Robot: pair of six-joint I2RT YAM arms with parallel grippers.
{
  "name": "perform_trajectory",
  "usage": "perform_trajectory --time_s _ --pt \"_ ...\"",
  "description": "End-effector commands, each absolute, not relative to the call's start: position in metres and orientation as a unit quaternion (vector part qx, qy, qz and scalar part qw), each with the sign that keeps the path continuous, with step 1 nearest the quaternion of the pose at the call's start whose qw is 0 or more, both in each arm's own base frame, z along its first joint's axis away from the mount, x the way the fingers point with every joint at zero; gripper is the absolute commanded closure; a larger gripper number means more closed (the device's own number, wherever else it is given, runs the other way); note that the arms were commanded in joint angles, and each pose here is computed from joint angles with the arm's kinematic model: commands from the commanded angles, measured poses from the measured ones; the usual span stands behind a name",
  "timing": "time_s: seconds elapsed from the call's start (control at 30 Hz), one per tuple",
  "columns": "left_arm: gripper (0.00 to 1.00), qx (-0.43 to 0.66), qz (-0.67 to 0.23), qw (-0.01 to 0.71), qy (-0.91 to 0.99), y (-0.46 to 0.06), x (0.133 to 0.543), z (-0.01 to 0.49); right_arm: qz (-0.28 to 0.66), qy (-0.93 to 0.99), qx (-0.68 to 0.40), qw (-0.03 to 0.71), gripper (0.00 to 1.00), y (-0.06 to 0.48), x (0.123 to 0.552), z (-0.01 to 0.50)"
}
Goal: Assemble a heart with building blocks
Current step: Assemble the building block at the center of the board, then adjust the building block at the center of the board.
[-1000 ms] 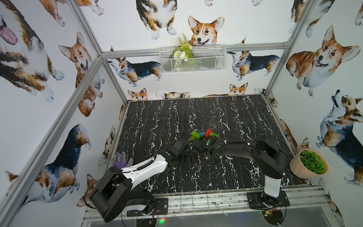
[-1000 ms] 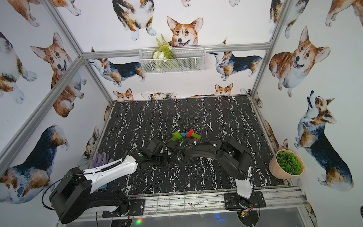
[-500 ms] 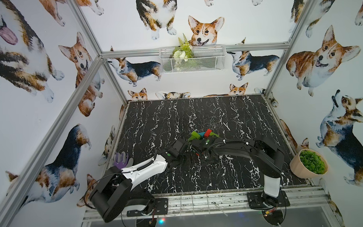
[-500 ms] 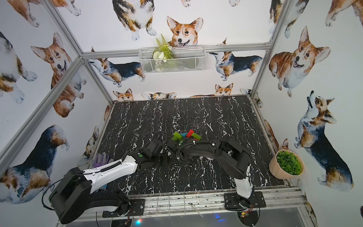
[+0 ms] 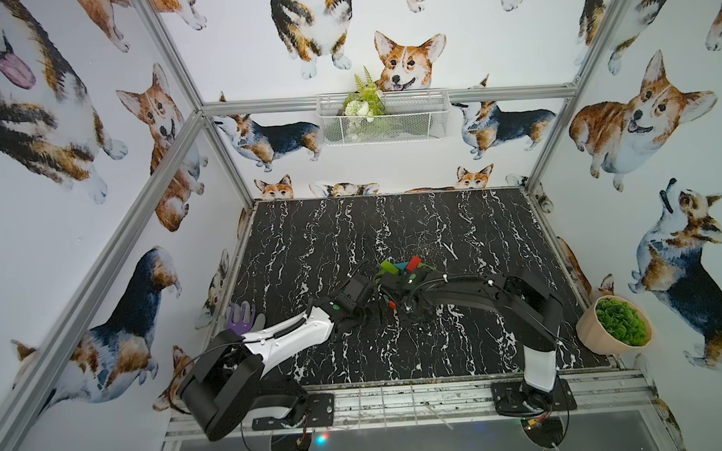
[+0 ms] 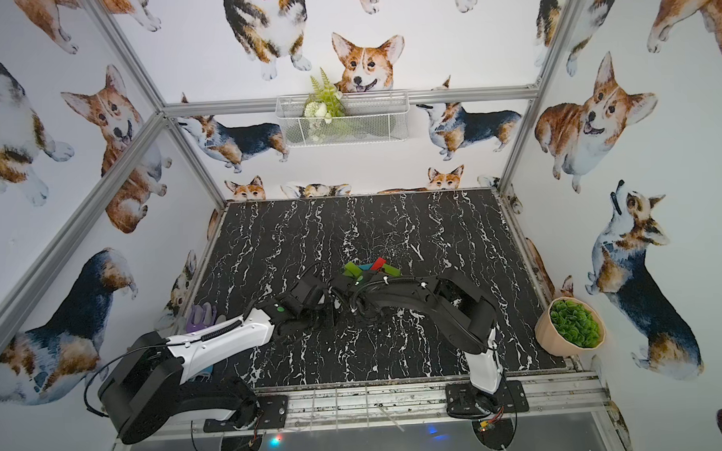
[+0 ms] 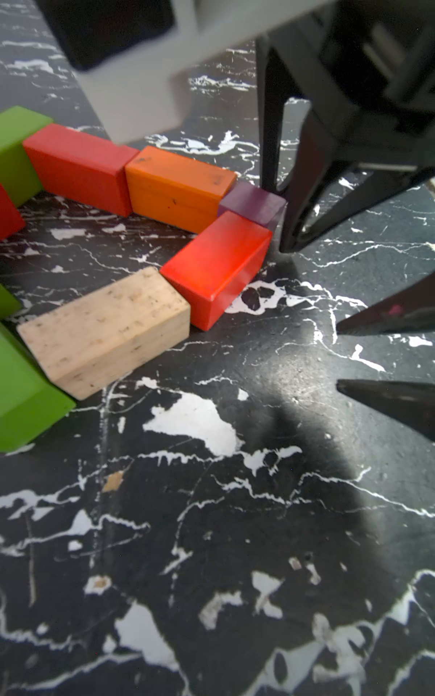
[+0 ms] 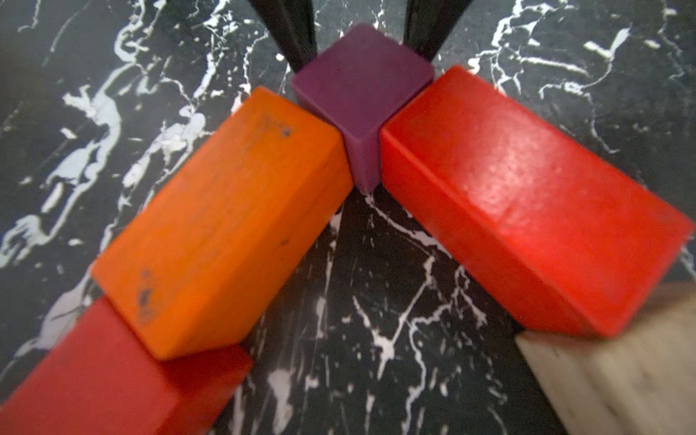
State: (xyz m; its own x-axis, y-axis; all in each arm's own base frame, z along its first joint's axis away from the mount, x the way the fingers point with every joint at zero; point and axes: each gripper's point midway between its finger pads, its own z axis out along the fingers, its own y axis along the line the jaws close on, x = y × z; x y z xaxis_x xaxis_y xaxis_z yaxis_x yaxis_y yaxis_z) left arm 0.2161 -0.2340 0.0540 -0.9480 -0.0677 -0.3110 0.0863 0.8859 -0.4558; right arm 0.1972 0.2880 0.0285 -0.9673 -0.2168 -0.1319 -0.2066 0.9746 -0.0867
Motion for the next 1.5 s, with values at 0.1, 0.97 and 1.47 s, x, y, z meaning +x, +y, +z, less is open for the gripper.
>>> perform_trajectory --time_s 0.1,0.97,1.47 --pt "0.75 0.008 -0.235 0.150 0.960 -0.234 0.213 0.049 -0.014 0.988 -0.117 0.096 0.49 0.291 0.193 0.054" --pt "0.77 -0.033 -0.223 0.186 0.956 -0.224 0.232 0.032 0.003 0.996 -0.033 0.087 0.65 0.229 0.258 0.036" --pt "0.78 -0.036 -0.231 0.174 0.957 -0.227 0.230 0.025 0.004 0.996 -0.037 0.079 0.67 0.235 0.260 0.028"
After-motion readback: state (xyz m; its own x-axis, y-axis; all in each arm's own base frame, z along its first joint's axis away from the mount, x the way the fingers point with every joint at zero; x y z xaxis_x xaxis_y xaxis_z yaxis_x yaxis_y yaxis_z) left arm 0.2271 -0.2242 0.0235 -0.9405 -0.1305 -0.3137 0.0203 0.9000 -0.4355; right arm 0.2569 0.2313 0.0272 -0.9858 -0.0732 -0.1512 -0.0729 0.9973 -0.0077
